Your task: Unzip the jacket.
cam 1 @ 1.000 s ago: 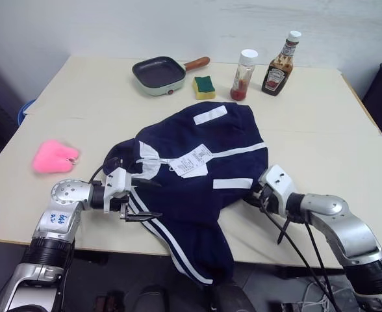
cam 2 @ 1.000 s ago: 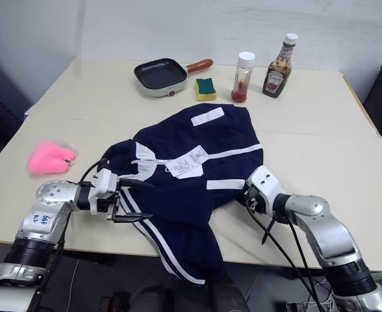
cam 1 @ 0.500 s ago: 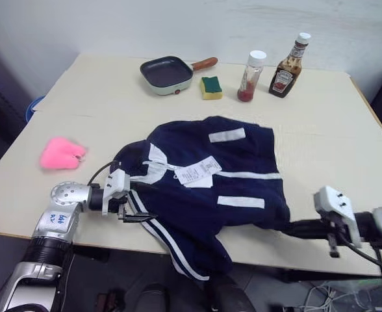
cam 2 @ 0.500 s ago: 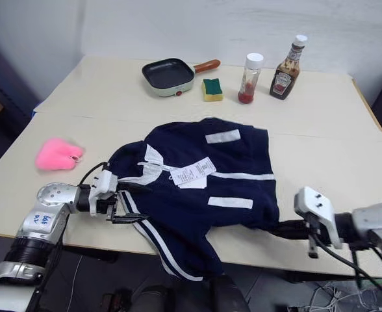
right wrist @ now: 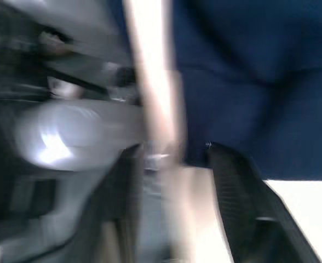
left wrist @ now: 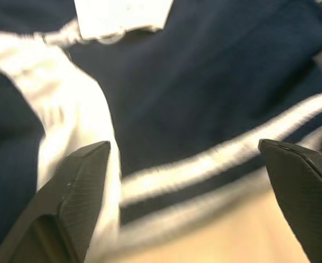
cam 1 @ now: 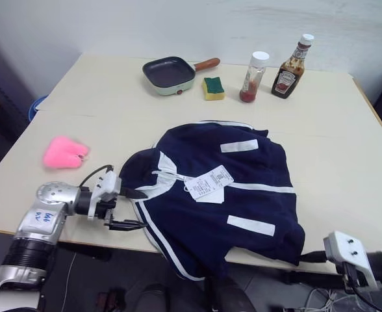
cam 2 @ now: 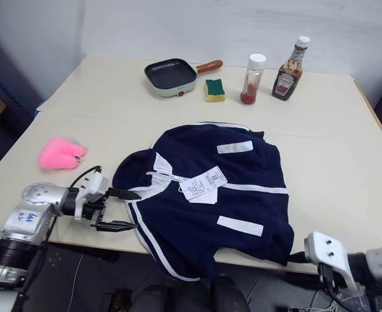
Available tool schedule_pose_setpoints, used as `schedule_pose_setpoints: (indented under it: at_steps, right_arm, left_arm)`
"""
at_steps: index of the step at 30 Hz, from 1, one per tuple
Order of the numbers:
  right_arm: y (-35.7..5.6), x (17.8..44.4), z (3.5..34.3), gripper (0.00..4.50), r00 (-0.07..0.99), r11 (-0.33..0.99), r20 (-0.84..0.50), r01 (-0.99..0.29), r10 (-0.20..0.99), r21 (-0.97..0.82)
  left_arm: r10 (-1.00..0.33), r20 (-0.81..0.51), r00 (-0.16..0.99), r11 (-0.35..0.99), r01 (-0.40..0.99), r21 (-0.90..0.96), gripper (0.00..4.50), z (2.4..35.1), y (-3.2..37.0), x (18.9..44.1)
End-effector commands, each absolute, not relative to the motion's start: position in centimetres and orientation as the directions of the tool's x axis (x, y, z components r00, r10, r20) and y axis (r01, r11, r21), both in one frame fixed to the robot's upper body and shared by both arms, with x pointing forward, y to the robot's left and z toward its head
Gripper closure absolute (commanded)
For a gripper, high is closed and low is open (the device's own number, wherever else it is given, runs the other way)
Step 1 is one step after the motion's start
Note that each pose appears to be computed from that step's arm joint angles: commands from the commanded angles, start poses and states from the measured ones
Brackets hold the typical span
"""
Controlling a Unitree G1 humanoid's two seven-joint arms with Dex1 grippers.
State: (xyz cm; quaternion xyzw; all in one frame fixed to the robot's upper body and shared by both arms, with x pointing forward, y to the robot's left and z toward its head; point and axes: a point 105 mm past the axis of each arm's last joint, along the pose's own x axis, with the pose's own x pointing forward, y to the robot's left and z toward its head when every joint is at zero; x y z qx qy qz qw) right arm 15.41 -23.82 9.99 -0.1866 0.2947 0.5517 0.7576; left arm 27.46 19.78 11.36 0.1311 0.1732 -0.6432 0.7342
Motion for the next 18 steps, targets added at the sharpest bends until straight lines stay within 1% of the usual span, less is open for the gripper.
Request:
schedule_pose_setpoints:
  at_steps: [1, 2, 3, 5, 7, 9, 10, 12, 15, 18]
  right_arm:
    - [-23.9, 15.6, 14.5, 1.15, 0.286, 0.355, -0.573, -0.935, 0.768, 0.009]
    - [-23.9, 15.9, 15.9, 0.83, 0.315, 0.378, -0.538, -0.926, 0.782, 0.006]
    - [-23.8, 16.6, 17.5, 0.4, 0.345, 0.392, -0.493, -0.92, 0.799, -0.01]
    - [-22.9, 18.6, 19.6, 0.01, 0.397, 0.402, -0.416, -0.912, 0.818, -0.081]
    - [-21.7, 20.3, 19.8, 0.01, 0.41, 0.407, -0.399, -0.908, 0.82, -0.097]
    - [-20.4, 22.8, 19.2, 0.01, 0.452, 0.458, -0.369, -0.886, 0.812, -0.074]
    - [-19.7, 24.2, 18.5, 0.01, 0.476, 0.494, -0.379, -0.868, 0.794, -0.055]
    - [-18.3, 26.9, 17.3, 0.01, 0.516, 0.555, -0.392, -0.832, 0.761, -0.017]
    - [-16.6, 29.6, 15.4, 0.01, 0.536, 0.645, -0.475, -0.759, 0.698, 0.09]
    - [-14.2, 31.5, 15.3, 0.01, 0.545, 0.66, -0.427, -0.727, 0.722, 0.189]
  left_arm:
    - [-0.924, -0.365, 0.114, 0.13, 0.991, -0.018, 0.0, 14.4, 19.9, 27.1]
    - [-0.93, -0.344, 0.129, 0.136, 0.991, 0.004, 0.0, 15.3, 19.8, 27.5]
    - [-0.936, -0.313, 0.162, 0.153, 0.987, 0.054, 0.0, 16.3, 19.4, 28.3]
    - [-0.94, -0.232, 0.25, 0.21, 0.96, 0.184, 0.0, 18.2, 18.0, 31.0]
    - [-0.942, -0.201, 0.269, 0.214, 0.942, 0.258, 0.0, 18.8, 16.7, 32.7]
    - [-0.939, -0.22, 0.265, 0.188, 0.93, 0.316, 0.0, 18.3, 15.5, 34.1]
    - [-0.939, -0.237, 0.249, 0.162, 0.928, 0.335, 0.0, 17.8, 14.9, 34.5]
    - [-0.942, -0.274, 0.195, 0.098, 0.939, 0.331, 0.0, 16.7, 14.0, 34.9]
    - [-0.942, -0.299, 0.153, 0.053, 0.946, 0.318, 0.0, 15.9, 13.4, 35.5]
    - [-0.934, -0.332, 0.132, 0.016, 0.944, 0.33, 0.0, 15.2, 13.0, 35.9]
